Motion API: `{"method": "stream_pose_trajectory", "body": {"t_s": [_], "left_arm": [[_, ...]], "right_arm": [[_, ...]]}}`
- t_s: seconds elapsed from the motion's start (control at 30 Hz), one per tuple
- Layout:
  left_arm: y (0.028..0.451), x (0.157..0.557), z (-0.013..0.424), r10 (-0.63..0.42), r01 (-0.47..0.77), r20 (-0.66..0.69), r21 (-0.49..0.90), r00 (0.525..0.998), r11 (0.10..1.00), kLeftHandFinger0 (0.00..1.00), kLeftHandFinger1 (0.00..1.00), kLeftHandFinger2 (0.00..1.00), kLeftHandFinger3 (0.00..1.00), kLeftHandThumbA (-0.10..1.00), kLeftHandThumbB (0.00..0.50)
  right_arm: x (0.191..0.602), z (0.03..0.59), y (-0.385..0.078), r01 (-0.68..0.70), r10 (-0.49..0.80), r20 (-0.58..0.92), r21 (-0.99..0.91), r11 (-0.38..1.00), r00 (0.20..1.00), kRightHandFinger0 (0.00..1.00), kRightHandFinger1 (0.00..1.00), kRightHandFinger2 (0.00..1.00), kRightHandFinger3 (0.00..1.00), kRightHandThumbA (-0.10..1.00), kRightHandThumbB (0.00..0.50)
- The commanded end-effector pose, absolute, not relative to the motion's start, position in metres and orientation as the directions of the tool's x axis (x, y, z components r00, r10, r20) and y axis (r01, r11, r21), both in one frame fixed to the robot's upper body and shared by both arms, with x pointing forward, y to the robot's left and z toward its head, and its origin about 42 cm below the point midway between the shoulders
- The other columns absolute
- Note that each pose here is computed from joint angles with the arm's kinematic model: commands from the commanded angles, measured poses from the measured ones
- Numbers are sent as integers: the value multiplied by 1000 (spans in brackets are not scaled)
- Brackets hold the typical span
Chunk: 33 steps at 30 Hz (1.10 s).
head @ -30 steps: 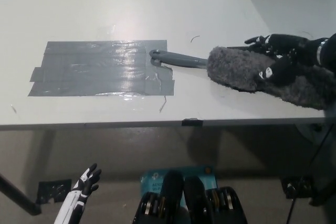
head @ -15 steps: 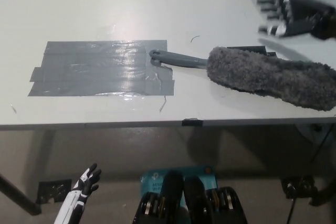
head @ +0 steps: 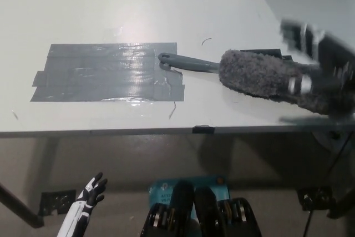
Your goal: A person hands a grey duster to the robot and the robot grabs it with its right hand and places it on the black marked spot infron tof it on the desk
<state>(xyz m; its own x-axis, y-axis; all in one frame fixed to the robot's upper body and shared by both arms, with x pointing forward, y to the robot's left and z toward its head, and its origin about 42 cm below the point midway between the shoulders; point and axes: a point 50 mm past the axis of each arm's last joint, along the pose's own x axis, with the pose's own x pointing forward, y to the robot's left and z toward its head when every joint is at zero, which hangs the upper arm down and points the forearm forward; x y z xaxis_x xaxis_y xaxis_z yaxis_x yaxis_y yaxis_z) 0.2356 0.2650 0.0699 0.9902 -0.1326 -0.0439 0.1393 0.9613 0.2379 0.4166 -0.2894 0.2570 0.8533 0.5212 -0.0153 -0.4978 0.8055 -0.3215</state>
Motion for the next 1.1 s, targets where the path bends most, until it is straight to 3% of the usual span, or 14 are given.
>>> {"method": "stream_pose_trajectory", "body": {"t_s": [0.0, 0.27, 0.4, 0.5, 0.63, 0.67, 0.83, 0.9, 1.07], "left_arm": [[260, 248, 84, -166, 155, 28, 228, 986, 961, 1000, 1000, 1000, 1000, 1000, 255], [260, 247, 85, -171, 160, 30, 225, 985, 961, 1000, 1000, 1000, 1000, 1000, 265], [256, 245, 83, -173, 161, 34, 226, 984, 961, 1000, 1000, 1000, 1000, 1000, 261], [257, 243, 83, -171, 160, 32, 225, 985, 961, 1000, 1000, 1000, 1000, 1000, 243], [258, 245, 85, -167, 154, 39, 234, 985, 960, 1000, 1000, 1000, 1000, 1000, 232], [259, 245, 85, -166, 152, 38, 238, 985, 959, 1000, 1000, 1000, 1000, 1000, 233], [258, 244, 83, -162, 148, 43, 220, 986, 964, 1000, 1000, 1000, 1000, 1000, 231], [258, 244, 84, -161, 147, 44, 218, 986, 965, 1000, 1000, 1000, 1000, 1000, 241], [260, 250, 88, -163, 147, 51, 232, 985, 961, 1000, 1000, 1000, 1000, 1000, 232]], "right_arm": [[190, 346, -233, -86, 357, 771, -369, 925, 528, 1000, 1000, 1000, 1000, 1000, 454], [208, 268, -223, -87, 251, 640, -278, 957, 726, 1000, 1000, 1000, 1000, 1000, 396], [228, 221, -223, -91, 226, 531, -267, 959, 817, 1000, 1000, 1000, 1000, 1000, 325], [240, 189, -222, -96, 206, 446, -256, 962, 871, 1000, 1000, 1000, 1000, 1000, 369], [258, 163, -225, -91, 183, 381, -246, 965, 906, 1000, 1000, 1000, 1000, 1000, 339], [264, 151, -225, -87, 171, 341, -249, 965, 925, 1000, 1000, 1000, 1000, 1000, 362], [268, 129, -228, -115, 181, 258, -248, 962, 949, 1000, 1000, 1000, 1000, 1000, 373], [269, 125, -228, -121, 184, 254, -245, 962, 950, 1000, 1000, 1000, 1000, 1000, 339], [274, 120, -227, -126, 193, 255, -257, 958, 947, 1000, 1000, 1000, 1000, 1000, 326]]}}
